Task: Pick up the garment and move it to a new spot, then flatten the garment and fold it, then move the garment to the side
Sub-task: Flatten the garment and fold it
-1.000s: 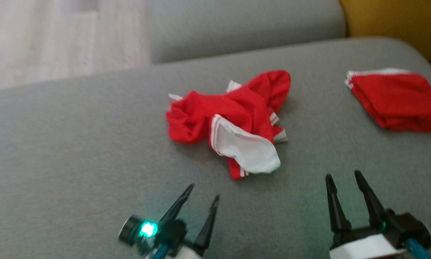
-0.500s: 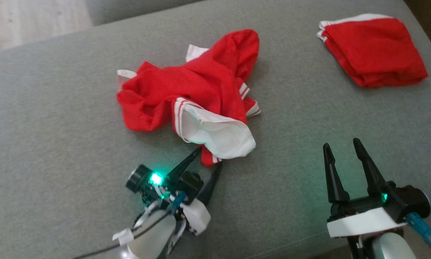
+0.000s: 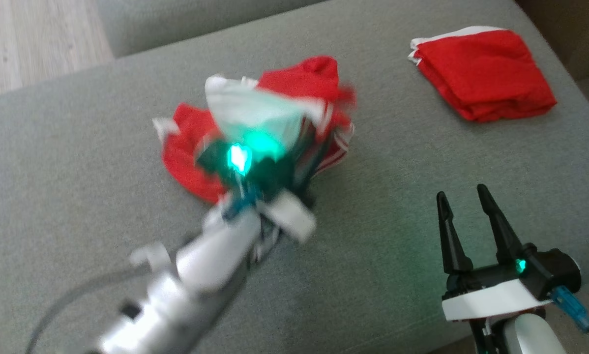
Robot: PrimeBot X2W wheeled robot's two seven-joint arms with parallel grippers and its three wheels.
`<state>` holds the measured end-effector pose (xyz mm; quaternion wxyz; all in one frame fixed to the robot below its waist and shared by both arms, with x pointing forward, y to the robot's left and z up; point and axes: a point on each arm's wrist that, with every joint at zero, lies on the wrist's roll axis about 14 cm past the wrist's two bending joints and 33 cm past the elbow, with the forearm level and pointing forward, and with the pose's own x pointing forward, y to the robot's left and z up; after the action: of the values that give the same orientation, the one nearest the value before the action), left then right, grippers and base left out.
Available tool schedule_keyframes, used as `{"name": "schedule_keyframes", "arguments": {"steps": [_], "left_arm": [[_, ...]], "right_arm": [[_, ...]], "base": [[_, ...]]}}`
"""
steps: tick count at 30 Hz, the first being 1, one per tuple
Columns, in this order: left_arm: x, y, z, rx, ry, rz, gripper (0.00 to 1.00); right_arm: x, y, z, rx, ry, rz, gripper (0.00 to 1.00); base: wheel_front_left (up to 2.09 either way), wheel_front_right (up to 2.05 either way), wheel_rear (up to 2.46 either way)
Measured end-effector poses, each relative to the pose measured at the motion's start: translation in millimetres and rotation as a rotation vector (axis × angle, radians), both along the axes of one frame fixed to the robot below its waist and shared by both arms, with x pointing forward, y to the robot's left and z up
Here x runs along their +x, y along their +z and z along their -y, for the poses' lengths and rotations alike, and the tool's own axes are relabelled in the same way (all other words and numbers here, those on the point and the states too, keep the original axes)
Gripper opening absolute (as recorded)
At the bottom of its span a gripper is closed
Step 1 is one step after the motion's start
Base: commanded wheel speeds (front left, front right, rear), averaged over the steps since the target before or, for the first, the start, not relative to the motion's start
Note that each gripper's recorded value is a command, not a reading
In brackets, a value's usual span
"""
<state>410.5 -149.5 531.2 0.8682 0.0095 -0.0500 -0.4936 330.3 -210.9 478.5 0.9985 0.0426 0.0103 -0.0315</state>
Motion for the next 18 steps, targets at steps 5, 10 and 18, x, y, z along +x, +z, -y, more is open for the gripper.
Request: {"name": "schedule_keyframes", "arguments": {"steps": [5,10,18], "left_arm": [[28.3,140.4,10.5,-0.198,-0.014,0.242,0.0],[36.7,272.6,-7.6,-0.392,0.043,0.422,0.0],[89.5,238.1,-93.7,-0.453,0.319,0.247,0.0]], "right_arm": [[-12.1,8.8,1.2,0.019,-0.018,0.033,1.0],[-30.6,11.7,5.7,0.032,-0.047,0.049,1.0],[-31.7,11.4,2.2,0.046,-0.034,0.053,1.0]], "base": [[0.0,0.0,0.0],[0.0,0.0,0.0],[0.0,0.0,0.0]]}}
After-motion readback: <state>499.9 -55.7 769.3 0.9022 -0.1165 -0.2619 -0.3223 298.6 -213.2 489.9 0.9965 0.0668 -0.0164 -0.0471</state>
